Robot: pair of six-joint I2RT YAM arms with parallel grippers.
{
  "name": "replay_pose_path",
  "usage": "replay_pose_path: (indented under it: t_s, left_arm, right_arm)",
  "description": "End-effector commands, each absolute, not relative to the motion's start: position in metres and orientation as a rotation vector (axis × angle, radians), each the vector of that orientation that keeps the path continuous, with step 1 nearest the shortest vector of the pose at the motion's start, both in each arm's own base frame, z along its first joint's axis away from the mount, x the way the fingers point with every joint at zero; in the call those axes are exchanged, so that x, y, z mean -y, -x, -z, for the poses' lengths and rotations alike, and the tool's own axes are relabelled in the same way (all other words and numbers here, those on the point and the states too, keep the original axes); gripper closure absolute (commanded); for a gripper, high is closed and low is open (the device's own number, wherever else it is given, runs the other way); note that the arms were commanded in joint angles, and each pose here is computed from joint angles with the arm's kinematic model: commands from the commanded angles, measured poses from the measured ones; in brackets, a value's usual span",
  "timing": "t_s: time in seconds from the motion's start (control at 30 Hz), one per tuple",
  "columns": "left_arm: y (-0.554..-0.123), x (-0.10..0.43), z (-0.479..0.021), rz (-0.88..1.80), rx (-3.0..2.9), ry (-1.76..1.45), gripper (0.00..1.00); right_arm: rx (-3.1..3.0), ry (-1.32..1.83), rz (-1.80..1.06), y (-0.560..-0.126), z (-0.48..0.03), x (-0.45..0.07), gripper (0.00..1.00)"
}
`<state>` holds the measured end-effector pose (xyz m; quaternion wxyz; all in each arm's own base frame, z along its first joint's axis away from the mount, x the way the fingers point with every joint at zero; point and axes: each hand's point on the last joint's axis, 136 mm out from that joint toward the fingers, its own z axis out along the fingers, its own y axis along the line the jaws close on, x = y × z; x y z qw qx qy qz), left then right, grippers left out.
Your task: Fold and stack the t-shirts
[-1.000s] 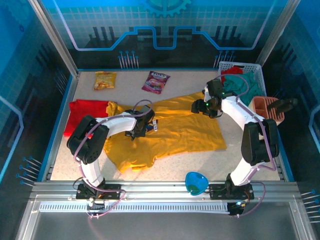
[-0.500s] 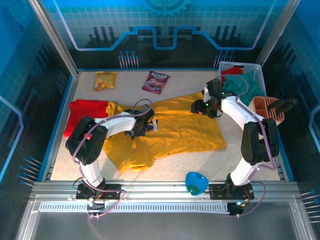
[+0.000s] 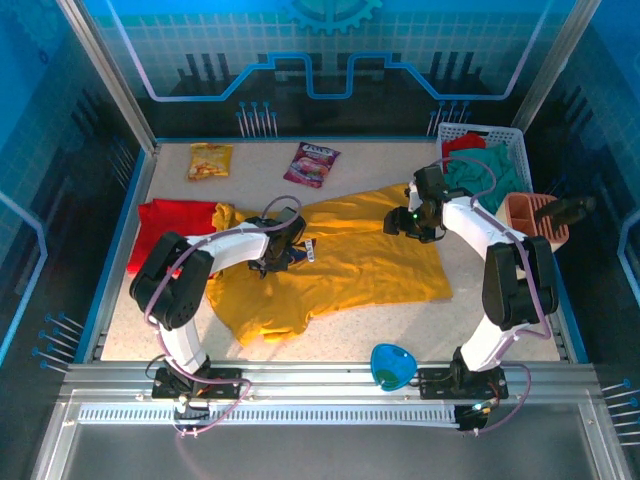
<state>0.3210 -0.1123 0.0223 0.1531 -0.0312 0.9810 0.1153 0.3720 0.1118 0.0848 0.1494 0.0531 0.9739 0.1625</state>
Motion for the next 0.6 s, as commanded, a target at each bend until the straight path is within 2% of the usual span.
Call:
replay_pose_path:
  t_s: [0.0, 0.27, 0.43, 0.57]
  left_arm:
    - [-0.326, 0.114, -0.032, -0.301, -2.799, 0.082, 0.81]
    - [-0.322, 0.116, -0.025, -0.276, -2.821, 0.076, 0.9]
    - [-0.32, 0.121, -0.035, -0.231, -2.831, 0.07, 1.0]
    - [-0.32, 0.131, -0.052, -0.108, -2.822, 0.083, 1.0]
  right_arm:
    - [-2.799, -0.153, -0.493, -0.372, -0.084, -0.11, 0.34]
    - [-2.798, -0.151, -0.496, -0.373, -0.084, -0.111, 0.35]
    - [-2.803, -0.153, -0.493, -0.373, -0.083, -0.111, 0.35]
    - [-2.8, -0.153, -0.49, -0.374, -0.085, -0.111, 0.35]
